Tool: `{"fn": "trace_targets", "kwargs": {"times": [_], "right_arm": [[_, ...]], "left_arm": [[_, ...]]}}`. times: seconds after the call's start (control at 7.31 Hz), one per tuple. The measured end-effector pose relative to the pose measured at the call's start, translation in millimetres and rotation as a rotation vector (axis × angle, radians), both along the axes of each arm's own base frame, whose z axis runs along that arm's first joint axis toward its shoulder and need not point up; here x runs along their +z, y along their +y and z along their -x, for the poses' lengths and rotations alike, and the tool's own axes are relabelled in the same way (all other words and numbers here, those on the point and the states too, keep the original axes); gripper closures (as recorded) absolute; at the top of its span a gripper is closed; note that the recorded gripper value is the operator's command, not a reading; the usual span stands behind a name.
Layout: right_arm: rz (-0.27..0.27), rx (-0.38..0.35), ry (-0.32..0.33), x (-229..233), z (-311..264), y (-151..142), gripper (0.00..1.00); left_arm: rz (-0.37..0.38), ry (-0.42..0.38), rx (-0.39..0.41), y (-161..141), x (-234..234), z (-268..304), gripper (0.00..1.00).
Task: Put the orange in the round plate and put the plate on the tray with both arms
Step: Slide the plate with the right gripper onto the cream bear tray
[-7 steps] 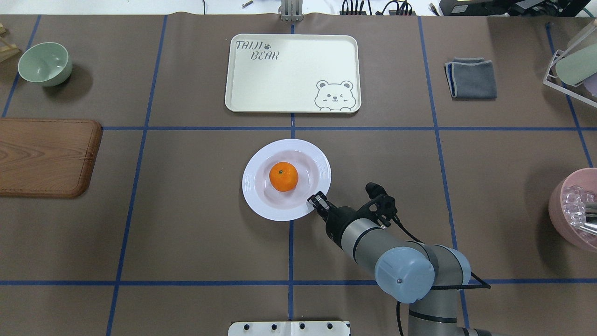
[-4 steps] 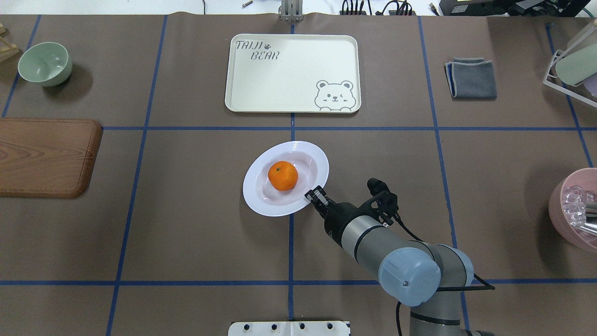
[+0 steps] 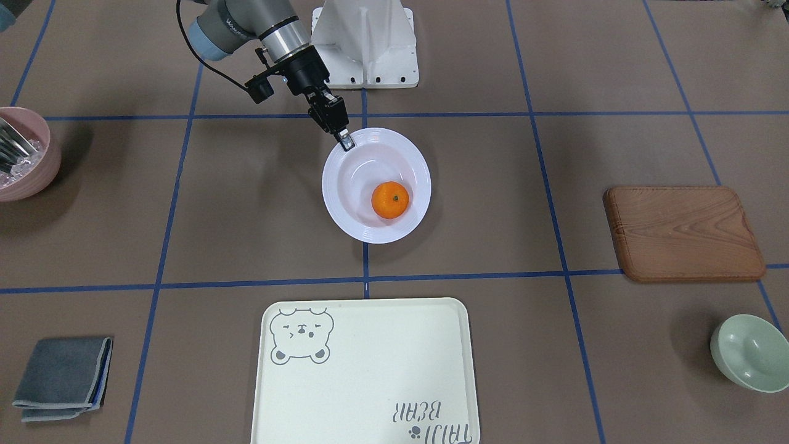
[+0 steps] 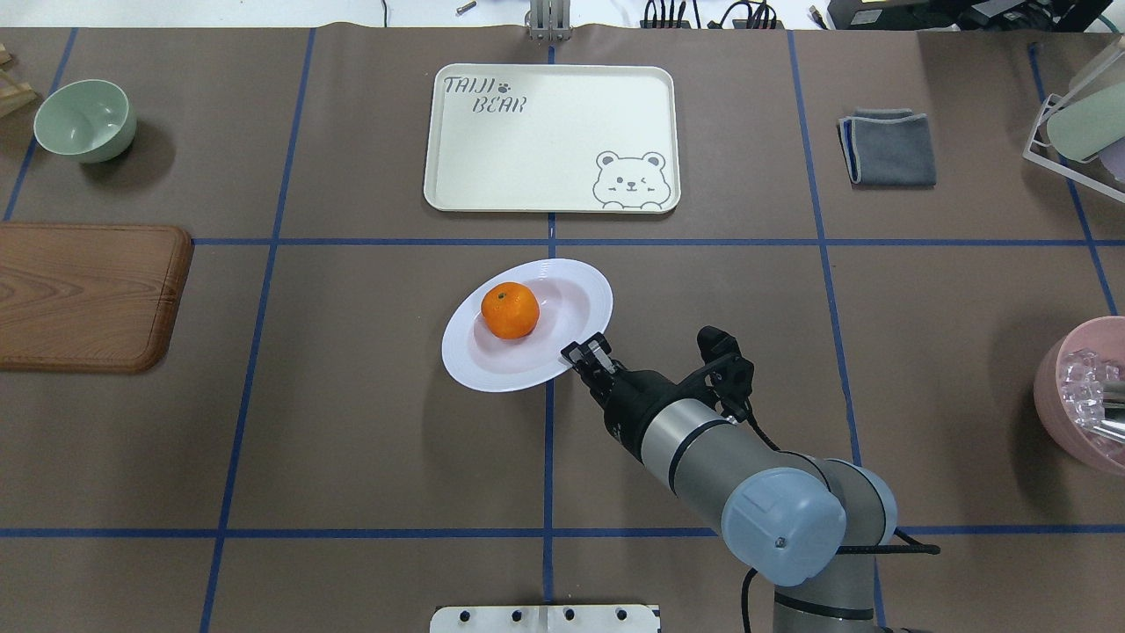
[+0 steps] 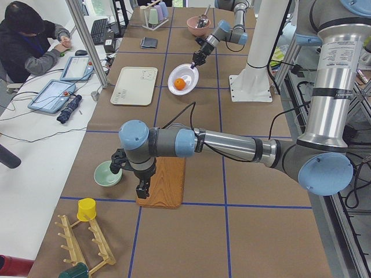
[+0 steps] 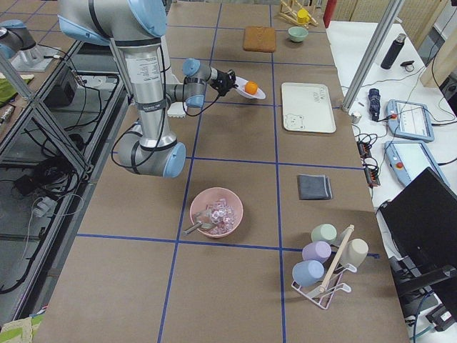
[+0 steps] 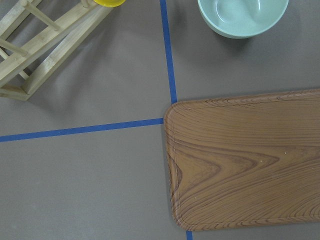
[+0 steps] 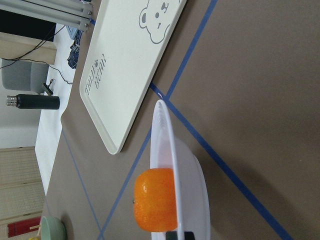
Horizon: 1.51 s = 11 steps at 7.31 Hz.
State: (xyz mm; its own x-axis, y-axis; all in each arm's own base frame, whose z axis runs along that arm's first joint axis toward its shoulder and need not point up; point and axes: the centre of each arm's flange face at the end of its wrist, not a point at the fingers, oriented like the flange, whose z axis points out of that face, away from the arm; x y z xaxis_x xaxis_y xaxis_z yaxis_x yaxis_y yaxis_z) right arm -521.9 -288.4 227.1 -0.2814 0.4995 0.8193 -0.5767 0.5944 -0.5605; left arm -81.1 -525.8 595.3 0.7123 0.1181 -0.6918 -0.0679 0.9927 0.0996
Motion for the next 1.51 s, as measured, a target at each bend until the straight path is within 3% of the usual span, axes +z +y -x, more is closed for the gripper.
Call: {"fn": "trace_targets", "kwargs": {"times": [0.41, 0.68, 1.09, 1.51], "right_arm": [[0.063, 0.099, -0.122, -31.1, -12.0, -21.8, 1.00], [0.140, 0.253, -0.184, -36.1, 0.3, -61.7, 1.00], [0.242, 0.474, -0.144, -39.6, 63.9, -171.7, 1.00], [0.303, 0.584, -0.044, -45.2, 103.4, -251.4, 1.00]], "left_arm": [[-0.001, 0.000, 0.000, -0.2, -0.6, 0.0, 0.02], [-0.002, 0.000, 0.000, -0.3, -1.2, 0.0, 0.02], [-0.006, 0.000, -0.001, 0.1, -3.3, 0.0, 0.02], [-0.006, 0.000, -0.003, 0.2, -4.1, 0.0, 0.02]]}}
